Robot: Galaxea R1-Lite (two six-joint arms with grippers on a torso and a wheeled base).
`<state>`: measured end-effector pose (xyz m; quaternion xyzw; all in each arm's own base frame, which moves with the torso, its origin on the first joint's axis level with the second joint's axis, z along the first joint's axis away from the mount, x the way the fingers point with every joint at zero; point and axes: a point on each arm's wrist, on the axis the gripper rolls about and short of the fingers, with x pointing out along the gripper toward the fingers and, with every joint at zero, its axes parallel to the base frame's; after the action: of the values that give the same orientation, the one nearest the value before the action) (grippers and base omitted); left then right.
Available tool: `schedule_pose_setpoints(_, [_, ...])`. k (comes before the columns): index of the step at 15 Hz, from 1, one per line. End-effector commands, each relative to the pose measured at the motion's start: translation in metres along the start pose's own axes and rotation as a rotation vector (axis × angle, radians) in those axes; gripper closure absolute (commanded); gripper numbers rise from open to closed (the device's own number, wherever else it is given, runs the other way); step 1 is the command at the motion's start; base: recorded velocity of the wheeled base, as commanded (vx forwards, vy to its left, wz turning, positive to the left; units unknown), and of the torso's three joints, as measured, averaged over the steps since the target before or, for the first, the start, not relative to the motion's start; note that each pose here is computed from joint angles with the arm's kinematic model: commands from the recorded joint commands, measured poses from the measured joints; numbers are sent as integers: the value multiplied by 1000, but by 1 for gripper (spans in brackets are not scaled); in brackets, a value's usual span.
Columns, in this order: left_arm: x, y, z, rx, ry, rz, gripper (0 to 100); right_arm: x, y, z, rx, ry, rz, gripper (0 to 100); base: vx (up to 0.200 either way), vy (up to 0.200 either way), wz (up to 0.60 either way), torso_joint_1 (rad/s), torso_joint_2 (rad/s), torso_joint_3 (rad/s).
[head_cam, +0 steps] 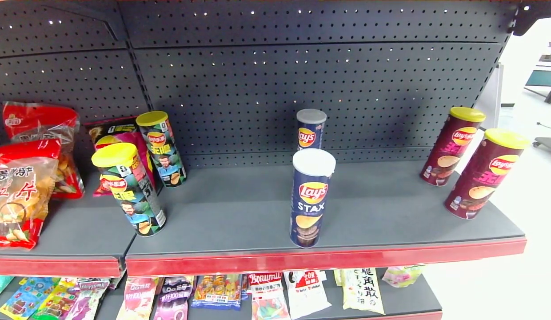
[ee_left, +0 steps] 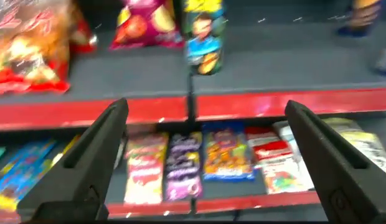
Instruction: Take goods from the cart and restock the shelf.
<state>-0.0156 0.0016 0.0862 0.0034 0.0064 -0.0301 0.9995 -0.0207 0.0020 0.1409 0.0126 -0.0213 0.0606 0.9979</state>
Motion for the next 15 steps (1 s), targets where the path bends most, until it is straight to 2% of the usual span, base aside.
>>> schedule_pose_setpoints(1, [1, -2, 1, -3, -6, -67, 0, 26, -1, 5, -40, 167, 75, 0, 0, 0, 0, 0, 0, 0])
schedule_pose_setpoints(2, [1, -1, -8, 4, 75, -62, 0, 25, -1, 0, -52, 169, 100, 0, 0, 0, 0, 0, 0, 0])
schedule_pose_setpoints(3, [0, -1, -9, 0, 102, -43, 0, 23, 0, -2, -52, 164, 106, 0, 0, 0, 0, 0, 0, 0])
schedule_pose_setpoints(5, [0, -1, -9, 14, 91, -50, 0, 21, 0, -9, -51, 167, 105, 0, 0, 0, 0, 0, 0, 0])
schedule_pose_setpoints(7, [0, -1, -9, 7, 89, -46, 0, 16, 0, -17, -51, 160, 97, 0, 0, 0, 0, 0, 0, 0])
schedule_pose_setpoints(9, [0, -1, -9, 13, 89, -47, 0, 10, 0, -31, -53, 148, 92, 0, 0, 0, 0, 0, 0, 0])
schedule_pose_setpoints(13, [0, -1, -9, 11, 88, -47, 0, -1, 0, -57, -64, 88, 97, 0, 0, 0, 0, 0, 0, 0])
schedule_pose_setpoints(15, [0, -1, -9, 11, 88, -47, 0, -2, 1, -57, -65, 67, 75, 0, 0, 0, 0, 0, 0, 0])
